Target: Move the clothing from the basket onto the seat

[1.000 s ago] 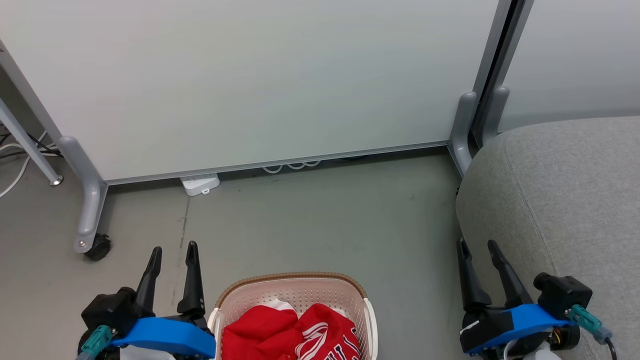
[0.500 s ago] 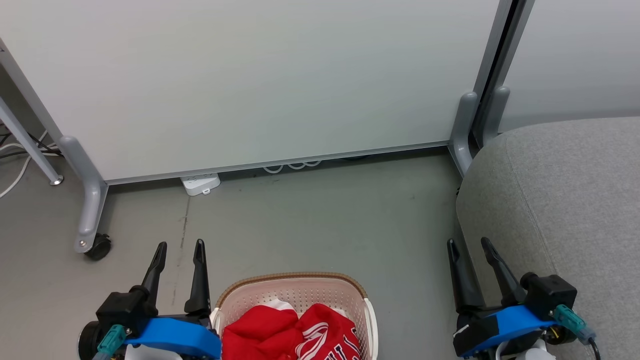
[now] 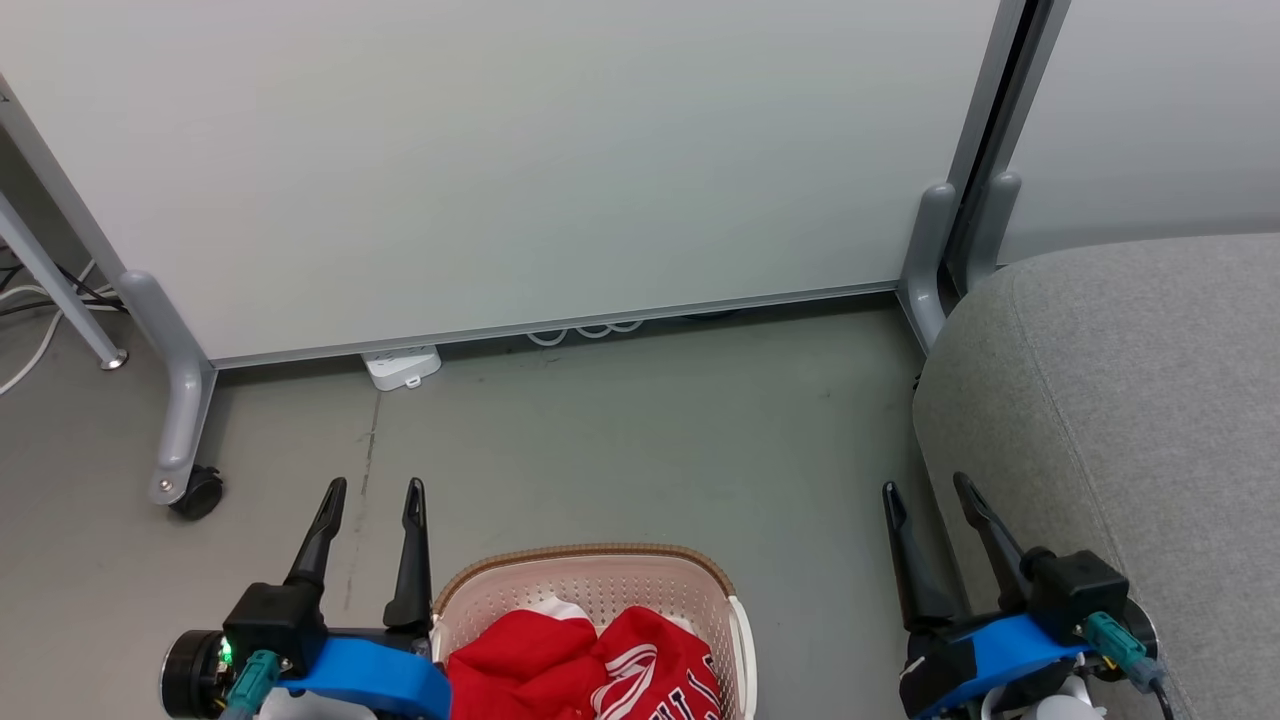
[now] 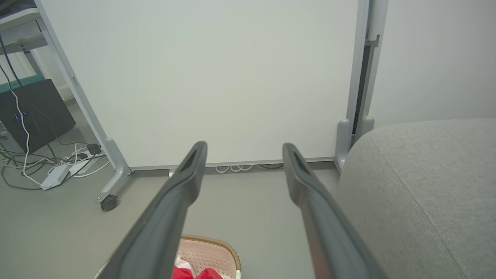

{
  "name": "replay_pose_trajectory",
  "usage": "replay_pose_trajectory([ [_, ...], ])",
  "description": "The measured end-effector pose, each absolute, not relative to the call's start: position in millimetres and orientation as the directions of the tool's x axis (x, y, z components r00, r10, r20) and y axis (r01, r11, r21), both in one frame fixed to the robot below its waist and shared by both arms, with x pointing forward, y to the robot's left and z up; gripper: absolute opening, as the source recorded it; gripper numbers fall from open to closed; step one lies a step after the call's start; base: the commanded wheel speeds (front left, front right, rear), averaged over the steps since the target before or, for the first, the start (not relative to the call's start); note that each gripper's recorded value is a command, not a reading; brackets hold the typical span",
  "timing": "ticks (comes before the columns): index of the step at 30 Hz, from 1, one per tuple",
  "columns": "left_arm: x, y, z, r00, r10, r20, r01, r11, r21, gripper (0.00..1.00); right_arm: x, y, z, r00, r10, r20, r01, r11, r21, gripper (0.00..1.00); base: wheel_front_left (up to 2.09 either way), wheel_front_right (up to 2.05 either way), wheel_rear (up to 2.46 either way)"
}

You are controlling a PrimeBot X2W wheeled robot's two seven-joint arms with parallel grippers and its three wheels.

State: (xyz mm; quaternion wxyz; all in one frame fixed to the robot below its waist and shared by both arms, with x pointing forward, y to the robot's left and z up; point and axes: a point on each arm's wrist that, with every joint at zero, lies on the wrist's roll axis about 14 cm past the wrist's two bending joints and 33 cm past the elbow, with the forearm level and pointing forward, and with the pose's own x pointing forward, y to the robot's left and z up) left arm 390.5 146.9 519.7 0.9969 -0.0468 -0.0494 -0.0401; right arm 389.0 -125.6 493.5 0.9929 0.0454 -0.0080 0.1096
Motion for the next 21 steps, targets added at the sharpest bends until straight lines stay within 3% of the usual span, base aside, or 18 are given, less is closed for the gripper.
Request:
replay_pose_trajectory([
  [21,390.0,143.8,517.4,0.991,-0.087,0.102,0.093,0.995,-0.046,1.0,387.8,-124.6,486.3,0.974,0.229,0.005,-0.229,0.973,0.036,1.0,0.0,0.0,0.0],
])
